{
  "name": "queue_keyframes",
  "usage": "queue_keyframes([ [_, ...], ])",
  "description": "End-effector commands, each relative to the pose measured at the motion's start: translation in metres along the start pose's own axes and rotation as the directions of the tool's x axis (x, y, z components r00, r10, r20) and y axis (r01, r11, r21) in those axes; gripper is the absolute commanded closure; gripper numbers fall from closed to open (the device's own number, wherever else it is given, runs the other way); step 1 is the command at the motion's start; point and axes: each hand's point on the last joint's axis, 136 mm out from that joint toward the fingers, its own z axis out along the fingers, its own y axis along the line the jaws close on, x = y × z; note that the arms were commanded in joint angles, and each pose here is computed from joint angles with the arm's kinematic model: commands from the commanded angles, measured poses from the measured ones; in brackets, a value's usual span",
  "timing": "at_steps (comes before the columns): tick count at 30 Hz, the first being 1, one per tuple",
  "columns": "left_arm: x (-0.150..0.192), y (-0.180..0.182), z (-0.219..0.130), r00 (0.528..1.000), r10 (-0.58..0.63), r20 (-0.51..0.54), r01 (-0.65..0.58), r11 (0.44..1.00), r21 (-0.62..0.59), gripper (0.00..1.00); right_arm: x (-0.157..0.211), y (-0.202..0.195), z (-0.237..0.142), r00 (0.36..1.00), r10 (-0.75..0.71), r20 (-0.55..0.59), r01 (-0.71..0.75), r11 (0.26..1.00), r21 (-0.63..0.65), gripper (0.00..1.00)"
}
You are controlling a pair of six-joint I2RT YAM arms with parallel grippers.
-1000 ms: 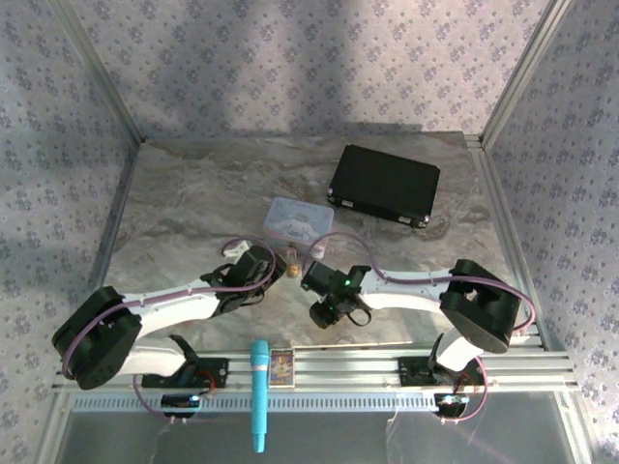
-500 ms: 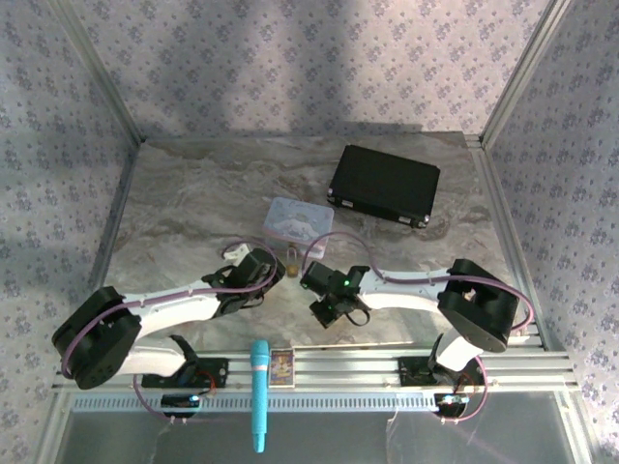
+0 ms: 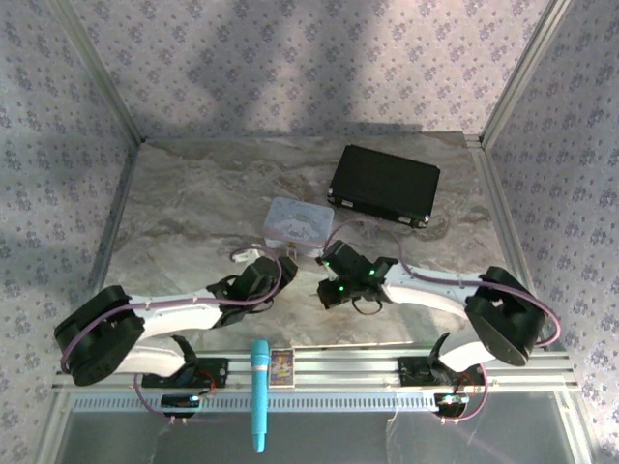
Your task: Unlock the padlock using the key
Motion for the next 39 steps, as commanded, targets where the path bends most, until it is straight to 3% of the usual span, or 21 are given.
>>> queue_keyframes([
  [1,-0.019,-0.043,-0.016,0.993,-0.076,0.086,0.059,0.981,0.186,0.46,-0.025,0.015,-0.019,0.990,0.106,0.094,-0.097,0.990,-0.100,1.00],
  [9,-0.021,-0.083,-0.037,0.991,0.031,0.127,-0.067,0.955,0.288,0.45,-0.062,0.023,-0.040,0.959,0.213,0.188,-0.182,0.968,-0.171,1.00],
  [17,-0.009,-0.098,-0.034,0.988,0.117,0.096,-0.142,0.938,0.316,0.55,-0.084,0.036,-0.048,0.949,0.233,0.214,-0.185,0.957,-0.224,1.00],
  [23,-0.002,-0.099,-0.026,0.986,0.149,0.075,-0.165,0.938,0.306,0.56,-0.089,0.039,-0.047,0.948,0.237,0.211,-0.182,0.951,-0.250,1.00],
  [32,-0.003,-0.085,-0.021,0.989,0.127,0.078,-0.143,0.958,0.250,0.83,-0.090,0.043,-0.046,0.936,0.275,0.222,-0.201,0.931,-0.306,1.00],
  [35,-0.005,-0.089,-0.023,0.987,0.137,0.087,-0.155,0.954,0.258,1.00,-0.088,0.044,-0.045,0.937,0.273,0.219,-0.195,0.927,-0.320,1.00],
  [37,-0.006,-0.092,-0.026,0.984,0.148,0.094,-0.169,0.949,0.266,1.00,-0.088,0.043,-0.047,0.934,0.278,0.227,-0.193,0.922,-0.337,1.00],
  [38,-0.008,-0.094,-0.028,0.982,0.157,0.101,-0.179,0.946,0.272,1.00,-0.089,0.042,-0.048,0.928,0.286,0.238,-0.190,0.914,-0.357,0.91],
  [39,-0.012,-0.096,-0.031,0.980,0.164,0.111,-0.189,0.942,0.276,1.00,-0.092,0.041,-0.051,0.921,0.298,0.250,-0.189,0.905,-0.381,0.70],
])
